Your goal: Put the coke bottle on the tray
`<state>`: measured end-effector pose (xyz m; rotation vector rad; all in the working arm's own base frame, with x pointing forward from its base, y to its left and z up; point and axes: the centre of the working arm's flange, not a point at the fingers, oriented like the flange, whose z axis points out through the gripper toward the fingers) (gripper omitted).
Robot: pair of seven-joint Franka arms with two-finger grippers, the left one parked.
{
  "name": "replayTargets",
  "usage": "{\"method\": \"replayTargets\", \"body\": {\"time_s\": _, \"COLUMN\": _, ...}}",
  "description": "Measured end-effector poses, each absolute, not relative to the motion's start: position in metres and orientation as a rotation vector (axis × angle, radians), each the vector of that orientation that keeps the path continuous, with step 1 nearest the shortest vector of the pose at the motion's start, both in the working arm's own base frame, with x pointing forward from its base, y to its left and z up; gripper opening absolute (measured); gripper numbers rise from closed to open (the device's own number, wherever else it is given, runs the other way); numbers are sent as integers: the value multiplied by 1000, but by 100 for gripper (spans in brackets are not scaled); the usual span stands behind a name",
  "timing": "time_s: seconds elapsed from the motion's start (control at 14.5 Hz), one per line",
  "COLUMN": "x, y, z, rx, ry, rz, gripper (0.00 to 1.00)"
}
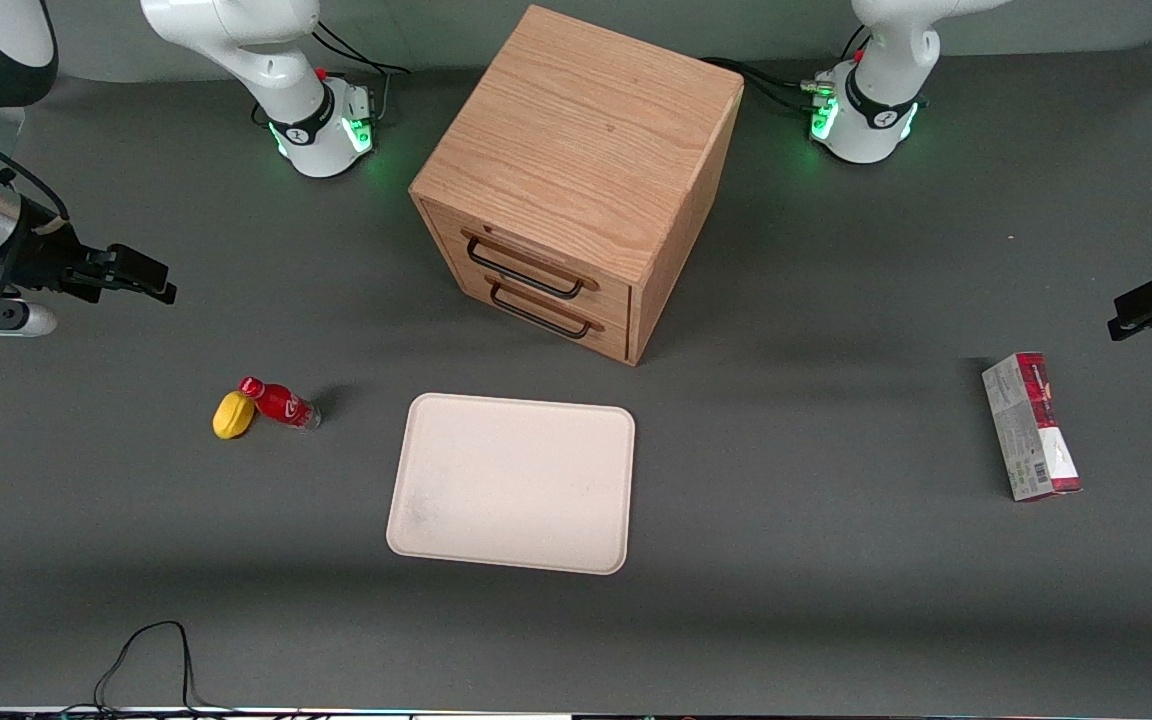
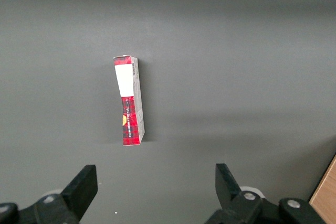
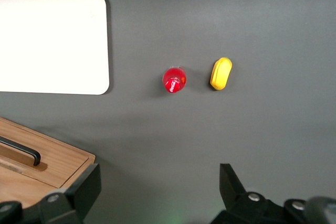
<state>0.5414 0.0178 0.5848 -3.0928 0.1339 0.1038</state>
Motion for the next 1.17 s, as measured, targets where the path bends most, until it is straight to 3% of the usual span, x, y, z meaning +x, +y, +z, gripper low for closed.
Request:
{"method": "replayTargets", "body": {"time_s": 0.83, "x": 556, "y": 1, "z": 601, "rx": -3102, "ry": 175, "rz": 61, "gripper": 100}}
{"method": "replayTargets", "body": {"time_s": 1.17, "x": 612, "y": 0, "z": 600, "rx": -3100, "ry": 170, "rz": 204, "gripper": 100}}
